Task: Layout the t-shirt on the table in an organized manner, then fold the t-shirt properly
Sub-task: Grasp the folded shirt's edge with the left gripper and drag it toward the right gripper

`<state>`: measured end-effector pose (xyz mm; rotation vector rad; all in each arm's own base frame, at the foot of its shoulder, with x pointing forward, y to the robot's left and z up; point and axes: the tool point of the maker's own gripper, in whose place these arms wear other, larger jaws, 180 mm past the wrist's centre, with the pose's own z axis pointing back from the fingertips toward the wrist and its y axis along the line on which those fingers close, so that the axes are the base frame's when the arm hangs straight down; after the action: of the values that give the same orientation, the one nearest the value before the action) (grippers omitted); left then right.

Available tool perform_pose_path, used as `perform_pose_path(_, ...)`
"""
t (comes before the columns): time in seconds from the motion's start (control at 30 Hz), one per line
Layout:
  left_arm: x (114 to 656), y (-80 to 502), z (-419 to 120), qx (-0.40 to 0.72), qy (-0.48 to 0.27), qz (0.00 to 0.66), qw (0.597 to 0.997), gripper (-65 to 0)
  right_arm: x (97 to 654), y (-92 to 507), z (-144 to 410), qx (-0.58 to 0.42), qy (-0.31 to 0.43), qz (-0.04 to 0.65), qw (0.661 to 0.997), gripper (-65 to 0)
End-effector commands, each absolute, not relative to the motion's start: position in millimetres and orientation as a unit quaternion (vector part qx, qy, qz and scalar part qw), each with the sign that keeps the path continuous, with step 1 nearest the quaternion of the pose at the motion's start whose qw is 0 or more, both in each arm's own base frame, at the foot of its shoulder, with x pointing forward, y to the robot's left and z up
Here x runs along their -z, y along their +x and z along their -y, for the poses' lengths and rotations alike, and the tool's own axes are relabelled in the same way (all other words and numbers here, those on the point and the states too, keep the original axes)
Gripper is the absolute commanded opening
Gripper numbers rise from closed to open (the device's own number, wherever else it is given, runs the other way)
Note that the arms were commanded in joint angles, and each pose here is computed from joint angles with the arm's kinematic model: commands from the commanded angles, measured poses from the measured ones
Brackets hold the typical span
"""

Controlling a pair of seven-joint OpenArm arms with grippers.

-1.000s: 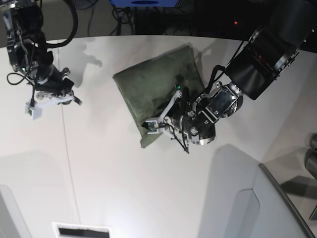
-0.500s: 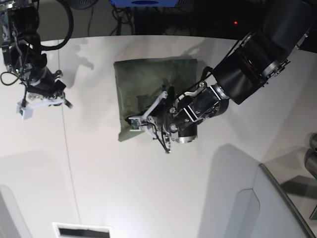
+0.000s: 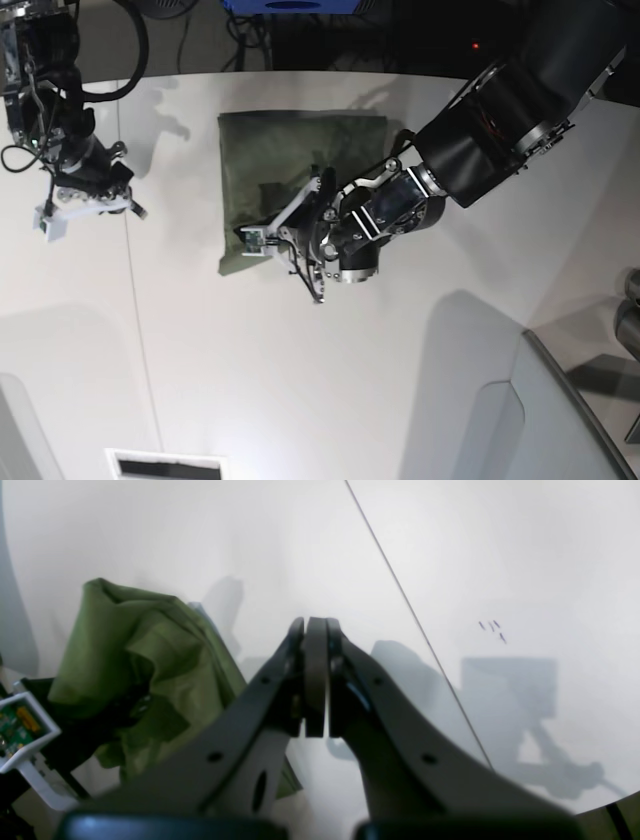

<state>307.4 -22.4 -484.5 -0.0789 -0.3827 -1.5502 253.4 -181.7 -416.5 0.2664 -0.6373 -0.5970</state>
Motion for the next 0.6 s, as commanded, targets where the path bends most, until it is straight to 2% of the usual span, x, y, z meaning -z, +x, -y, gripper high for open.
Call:
perform_pose_path(0.0, 484, 301, 32, 0.698, -0.054, 0.173, 0.692, -65.0, 406, 262, 185, 0.284, 0.129, 0.328, 0.892, -65.0)
perform_pose_path(0.57, 487, 290, 44, 0.697, -0.069, 0.172, 0.693, -65.0, 409, 257, 185, 0.284, 0.128, 0.323, 0.894, -65.0)
